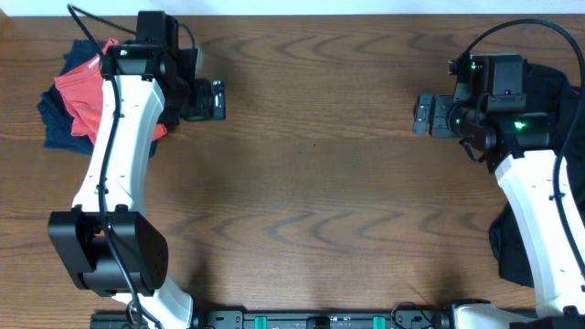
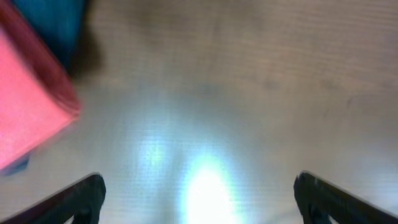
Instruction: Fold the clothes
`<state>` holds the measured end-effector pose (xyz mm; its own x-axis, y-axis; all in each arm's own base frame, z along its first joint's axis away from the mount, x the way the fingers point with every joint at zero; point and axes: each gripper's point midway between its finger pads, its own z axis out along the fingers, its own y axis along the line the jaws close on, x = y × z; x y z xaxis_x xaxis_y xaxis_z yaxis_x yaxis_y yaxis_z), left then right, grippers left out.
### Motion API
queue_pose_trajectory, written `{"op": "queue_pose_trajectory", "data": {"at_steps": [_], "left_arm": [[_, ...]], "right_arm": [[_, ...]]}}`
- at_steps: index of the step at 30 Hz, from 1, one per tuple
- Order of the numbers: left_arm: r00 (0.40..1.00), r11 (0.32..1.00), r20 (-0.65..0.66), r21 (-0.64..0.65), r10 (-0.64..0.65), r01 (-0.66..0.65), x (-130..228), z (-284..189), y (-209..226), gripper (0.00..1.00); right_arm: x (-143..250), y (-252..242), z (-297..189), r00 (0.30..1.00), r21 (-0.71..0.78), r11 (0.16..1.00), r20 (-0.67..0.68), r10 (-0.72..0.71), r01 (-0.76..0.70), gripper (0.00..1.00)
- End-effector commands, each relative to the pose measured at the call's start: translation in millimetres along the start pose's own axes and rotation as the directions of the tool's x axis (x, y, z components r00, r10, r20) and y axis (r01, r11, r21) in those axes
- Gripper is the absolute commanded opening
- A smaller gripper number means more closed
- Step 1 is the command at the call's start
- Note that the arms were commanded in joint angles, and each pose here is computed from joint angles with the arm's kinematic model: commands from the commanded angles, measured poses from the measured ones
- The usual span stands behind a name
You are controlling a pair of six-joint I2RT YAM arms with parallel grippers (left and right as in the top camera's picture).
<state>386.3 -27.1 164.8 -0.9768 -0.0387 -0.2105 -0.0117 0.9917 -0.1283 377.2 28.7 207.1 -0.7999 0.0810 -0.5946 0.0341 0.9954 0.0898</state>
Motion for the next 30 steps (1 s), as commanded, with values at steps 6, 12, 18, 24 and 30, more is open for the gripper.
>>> {"op": "queue_pose_trajectory", "data": {"at_steps": [6, 12, 18, 24, 30], "left_arm": [[0.990, 0.999, 0.134, -0.021, 0.045, -0.043, 23.8, -50.3, -4.0, 0.98], [0.850, 0.994, 0.517, -0.009, 0.099, -0.111, 47.2, -81.9, -17.7, 0.98], [0.716, 0.991, 0.690, -0.013, 0.105, -0.132, 74.5, -96.2, -16.6, 0.98], [0.778, 0.992, 0.619, -0.011, 0.103, -0.123, 112.7, -87.7, -11.7, 0.98], [0.844, 0.994, 0.527, -0.009, 0.100, -0.112, 133.1, -70.7, -7.7, 0.98]], "right_arm": [[-6.2, -10.9, -70.2, 0.981, 0.021, 0.998, 0.183, 0.057, -0.062, 0.99], [29.0, -23.1, -98.7, 0.916, 0.026, 0.991, 0.385, 0.109, -0.129, 0.99], [78.0, -42.6, -93.8, 0.901, 0.081, 0.984, 0.420, 0.110, -0.158, 0.99], [128.1, -50.1, -73.3, 0.962, 0.135, 0.981, 0.252, 0.101, -0.138, 0.99], [172.0, -56.7, -65.5, 0.993, 0.186, 0.977, 0.072, 0.096, -0.108, 0.99]]}}
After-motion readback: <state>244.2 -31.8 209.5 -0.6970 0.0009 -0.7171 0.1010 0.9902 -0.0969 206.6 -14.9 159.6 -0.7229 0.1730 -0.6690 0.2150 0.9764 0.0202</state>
